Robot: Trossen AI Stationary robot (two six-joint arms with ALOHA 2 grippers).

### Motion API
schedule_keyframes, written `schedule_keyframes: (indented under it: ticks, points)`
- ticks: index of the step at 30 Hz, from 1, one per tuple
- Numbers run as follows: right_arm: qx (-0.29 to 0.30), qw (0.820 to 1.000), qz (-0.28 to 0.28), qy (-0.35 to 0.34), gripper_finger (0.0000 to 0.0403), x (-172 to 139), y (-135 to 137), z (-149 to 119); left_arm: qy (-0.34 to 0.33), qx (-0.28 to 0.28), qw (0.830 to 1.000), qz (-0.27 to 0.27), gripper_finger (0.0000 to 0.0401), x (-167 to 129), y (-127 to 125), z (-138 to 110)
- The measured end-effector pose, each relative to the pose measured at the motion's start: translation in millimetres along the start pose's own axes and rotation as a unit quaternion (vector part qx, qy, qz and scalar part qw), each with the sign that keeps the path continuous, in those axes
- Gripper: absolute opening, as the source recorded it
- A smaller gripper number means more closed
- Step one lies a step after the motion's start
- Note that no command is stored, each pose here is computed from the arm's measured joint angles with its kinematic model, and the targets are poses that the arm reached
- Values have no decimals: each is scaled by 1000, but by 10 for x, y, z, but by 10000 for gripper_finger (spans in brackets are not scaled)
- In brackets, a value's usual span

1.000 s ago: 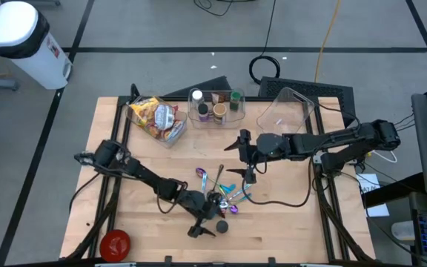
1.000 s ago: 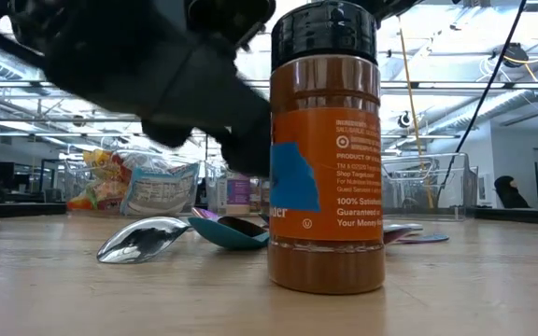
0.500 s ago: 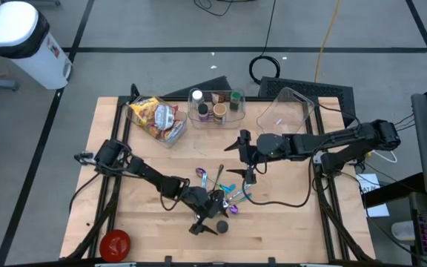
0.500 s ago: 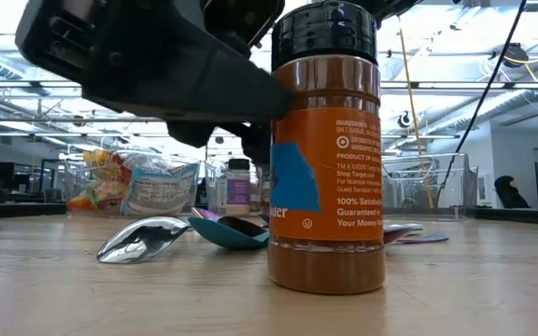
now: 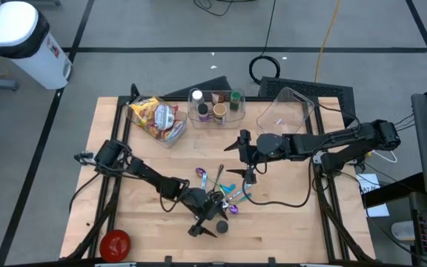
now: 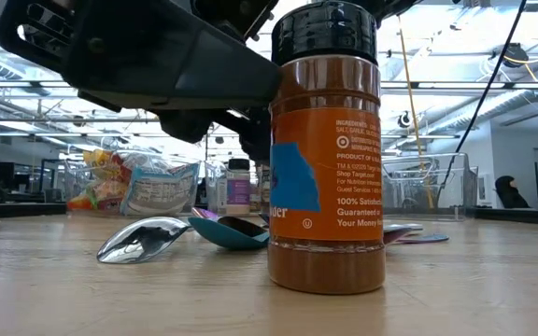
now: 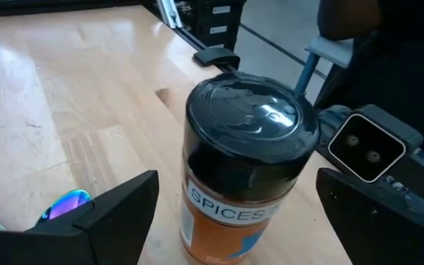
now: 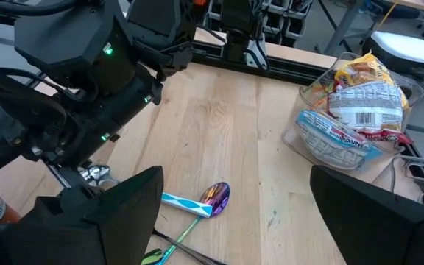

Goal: Pick & Place Food Item
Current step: Put the orange seasoning bottle into the middle transparent bin

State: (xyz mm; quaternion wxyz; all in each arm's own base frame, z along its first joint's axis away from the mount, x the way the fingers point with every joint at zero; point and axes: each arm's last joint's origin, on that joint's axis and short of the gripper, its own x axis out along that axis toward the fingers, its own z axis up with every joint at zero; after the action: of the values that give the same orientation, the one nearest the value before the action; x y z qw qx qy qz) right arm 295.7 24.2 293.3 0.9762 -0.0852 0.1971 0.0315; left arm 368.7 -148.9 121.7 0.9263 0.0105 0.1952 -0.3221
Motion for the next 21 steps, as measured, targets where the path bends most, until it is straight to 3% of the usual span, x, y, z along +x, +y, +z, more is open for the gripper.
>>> schedule_keyframes:
  ticks: [4,14,21]
  points:
    - [0,1000,0,0,334,0,0,0,0,2,1000,0,340,0,1,0]
    - [0,1000,0,0,334,0,1,0,-6,11,1000,3,192,-3,11,10]
    - [1,1000,-5,8,334,0,0,-15,-8,7,1000,26,160,-94,-3,145]
